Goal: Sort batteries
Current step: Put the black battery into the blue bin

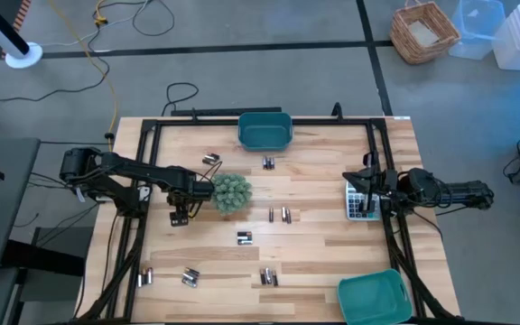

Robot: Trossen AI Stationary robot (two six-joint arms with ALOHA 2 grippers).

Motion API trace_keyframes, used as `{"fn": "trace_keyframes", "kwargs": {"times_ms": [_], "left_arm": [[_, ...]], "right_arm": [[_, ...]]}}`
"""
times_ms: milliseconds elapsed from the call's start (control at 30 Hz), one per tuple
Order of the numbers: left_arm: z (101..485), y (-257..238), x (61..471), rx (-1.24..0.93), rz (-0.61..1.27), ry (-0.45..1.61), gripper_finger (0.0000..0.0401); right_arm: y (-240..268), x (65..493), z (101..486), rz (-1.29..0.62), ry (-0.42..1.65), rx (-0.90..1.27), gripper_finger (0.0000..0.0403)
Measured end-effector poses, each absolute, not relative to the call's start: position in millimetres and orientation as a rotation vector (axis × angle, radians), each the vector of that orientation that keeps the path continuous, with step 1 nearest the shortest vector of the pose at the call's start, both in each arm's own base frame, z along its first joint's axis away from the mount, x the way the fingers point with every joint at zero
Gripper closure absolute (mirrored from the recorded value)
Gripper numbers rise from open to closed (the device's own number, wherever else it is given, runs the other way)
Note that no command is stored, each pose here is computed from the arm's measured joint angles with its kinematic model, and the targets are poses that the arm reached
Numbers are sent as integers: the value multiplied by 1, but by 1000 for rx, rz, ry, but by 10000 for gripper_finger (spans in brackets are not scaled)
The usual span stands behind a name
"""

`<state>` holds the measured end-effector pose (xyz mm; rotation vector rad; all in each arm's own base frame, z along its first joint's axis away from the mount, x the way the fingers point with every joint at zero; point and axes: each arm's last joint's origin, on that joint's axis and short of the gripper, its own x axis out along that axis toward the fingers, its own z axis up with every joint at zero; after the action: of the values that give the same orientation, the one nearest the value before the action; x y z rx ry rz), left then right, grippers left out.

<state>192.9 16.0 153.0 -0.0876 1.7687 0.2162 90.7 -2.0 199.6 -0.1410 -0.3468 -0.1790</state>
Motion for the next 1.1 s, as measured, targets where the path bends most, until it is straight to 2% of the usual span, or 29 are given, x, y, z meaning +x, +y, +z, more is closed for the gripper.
{"fn": "trace_keyframes", "kwargs": {"times_ms": [433,1100], "left_arm": [[136,17,198,-77,233,1884,89],[132,23,200,-76,205,1843,89]], "right_arm": [[-2,91,198,-175,-331,-132,376],[-2,91,198,-175,-326,-133,376]]}}
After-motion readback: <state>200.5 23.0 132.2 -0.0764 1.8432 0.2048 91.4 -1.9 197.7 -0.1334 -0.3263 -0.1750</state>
